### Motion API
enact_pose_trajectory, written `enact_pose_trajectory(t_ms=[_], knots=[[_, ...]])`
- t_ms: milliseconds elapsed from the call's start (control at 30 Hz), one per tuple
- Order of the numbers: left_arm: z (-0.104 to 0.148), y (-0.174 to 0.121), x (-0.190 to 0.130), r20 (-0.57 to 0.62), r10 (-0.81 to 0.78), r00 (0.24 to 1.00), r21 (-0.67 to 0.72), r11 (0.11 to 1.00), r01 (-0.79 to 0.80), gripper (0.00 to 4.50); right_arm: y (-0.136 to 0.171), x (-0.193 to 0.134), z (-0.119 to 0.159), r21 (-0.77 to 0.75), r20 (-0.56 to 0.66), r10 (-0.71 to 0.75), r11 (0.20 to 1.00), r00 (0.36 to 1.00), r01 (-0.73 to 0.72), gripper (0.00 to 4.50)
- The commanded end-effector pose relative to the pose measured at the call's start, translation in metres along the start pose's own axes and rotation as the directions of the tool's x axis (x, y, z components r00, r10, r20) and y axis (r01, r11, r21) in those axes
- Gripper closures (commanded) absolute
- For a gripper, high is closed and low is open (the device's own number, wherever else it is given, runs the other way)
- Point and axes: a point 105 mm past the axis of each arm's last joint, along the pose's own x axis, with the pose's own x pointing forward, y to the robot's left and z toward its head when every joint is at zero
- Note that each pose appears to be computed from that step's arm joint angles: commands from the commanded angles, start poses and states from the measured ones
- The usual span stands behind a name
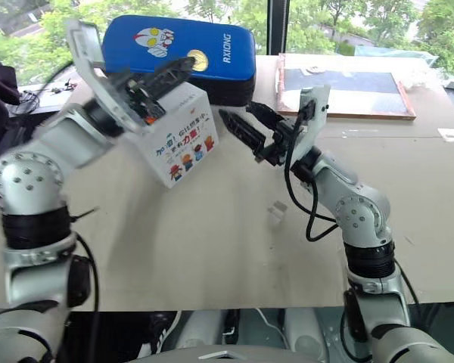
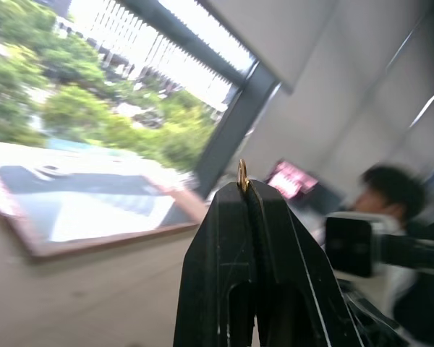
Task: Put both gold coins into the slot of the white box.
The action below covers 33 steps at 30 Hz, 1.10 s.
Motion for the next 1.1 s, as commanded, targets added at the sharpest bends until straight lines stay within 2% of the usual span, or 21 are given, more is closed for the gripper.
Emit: enact_pose_trajectory(t_ms=[33,167,333,567,1100], knots=[[0.014,0.013,-0.01,-0.059,0.009,0.998,0.12,0.993,-0.002,4.5,0.016,0.003,0.012,-0.166,-0.035,0.098,0.981,0.995,-0.102,0.04],[0.012,0.038,-0.025,-0.201,0.046,0.979,0.208,0.978,-0.003,4.5,0.014,0.0,0.012,-0.326,-0.13,0.1,0.935,0.986,-0.138,0.04],[0.01,0.063,-0.033,-0.281,0.096,0.955,0.261,0.965,-0.021,4.5,0.023,-0.005,0.017,-0.426,-0.15,0.167,0.878,0.974,-0.216,0.04],[0.004,0.081,-0.037,-0.349,0.144,0.926,0.298,0.954,-0.036,4.5,0.029,-0.005,0.022,-0.404,-0.122,0.176,0.89,0.977,-0.211,0.04],[-0.005,0.092,-0.049,-0.419,0.182,0.89,0.332,0.943,-0.037,4.5,0.026,-0.006,0.017,-0.392,-0.141,0.141,0.901,0.98,-0.186,0.04]])
